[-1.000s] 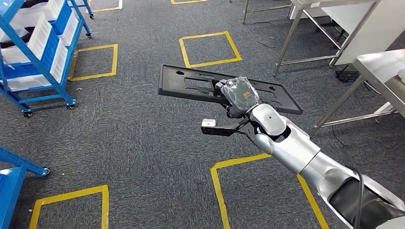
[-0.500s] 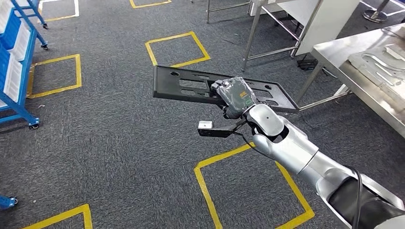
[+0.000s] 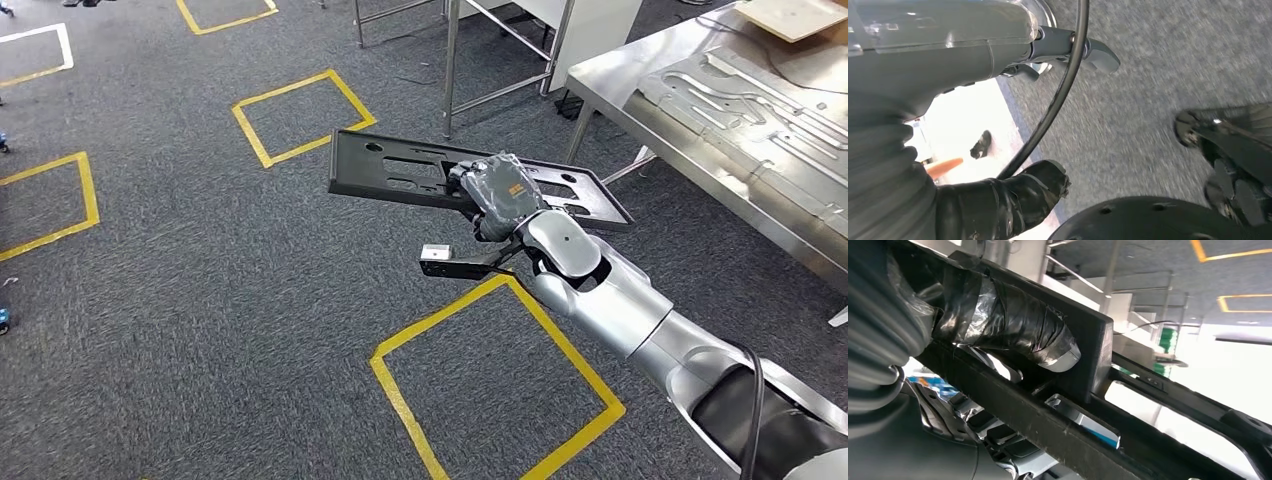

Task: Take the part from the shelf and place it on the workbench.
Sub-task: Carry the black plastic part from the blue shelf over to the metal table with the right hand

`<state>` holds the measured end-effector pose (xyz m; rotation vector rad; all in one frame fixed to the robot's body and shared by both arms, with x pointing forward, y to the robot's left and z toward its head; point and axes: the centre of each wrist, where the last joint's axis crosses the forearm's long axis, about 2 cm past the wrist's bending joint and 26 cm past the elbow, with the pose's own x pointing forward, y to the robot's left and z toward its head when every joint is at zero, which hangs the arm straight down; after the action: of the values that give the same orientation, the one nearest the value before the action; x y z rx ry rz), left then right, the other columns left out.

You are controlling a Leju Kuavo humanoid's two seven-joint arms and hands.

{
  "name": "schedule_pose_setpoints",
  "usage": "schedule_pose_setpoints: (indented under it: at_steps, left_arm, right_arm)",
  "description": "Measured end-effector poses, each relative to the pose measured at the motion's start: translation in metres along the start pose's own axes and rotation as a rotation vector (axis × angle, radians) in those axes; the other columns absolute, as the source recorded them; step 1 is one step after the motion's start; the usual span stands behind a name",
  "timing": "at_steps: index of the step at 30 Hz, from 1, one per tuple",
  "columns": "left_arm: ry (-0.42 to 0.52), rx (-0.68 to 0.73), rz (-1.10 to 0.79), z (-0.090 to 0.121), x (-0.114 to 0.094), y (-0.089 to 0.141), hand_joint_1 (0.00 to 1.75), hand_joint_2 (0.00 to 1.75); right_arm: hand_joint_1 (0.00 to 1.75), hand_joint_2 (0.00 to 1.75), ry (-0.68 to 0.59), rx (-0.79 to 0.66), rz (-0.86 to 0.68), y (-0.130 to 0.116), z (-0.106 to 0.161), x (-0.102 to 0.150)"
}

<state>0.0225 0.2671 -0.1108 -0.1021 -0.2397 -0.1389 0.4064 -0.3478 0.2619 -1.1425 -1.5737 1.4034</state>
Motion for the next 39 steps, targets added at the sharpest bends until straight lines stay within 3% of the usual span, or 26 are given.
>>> schedule_pose_setpoints:
  at_steps: [39]
  left_arm:
    - [0.002, -0.013, -0.006, -0.0006, -0.0031, 0.0015, 0.00, 1.75]
  right_arm:
    - [1.75, 1.75, 0.002, 0.020, 0.010, 0.0012, -0.0028, -0.0067]
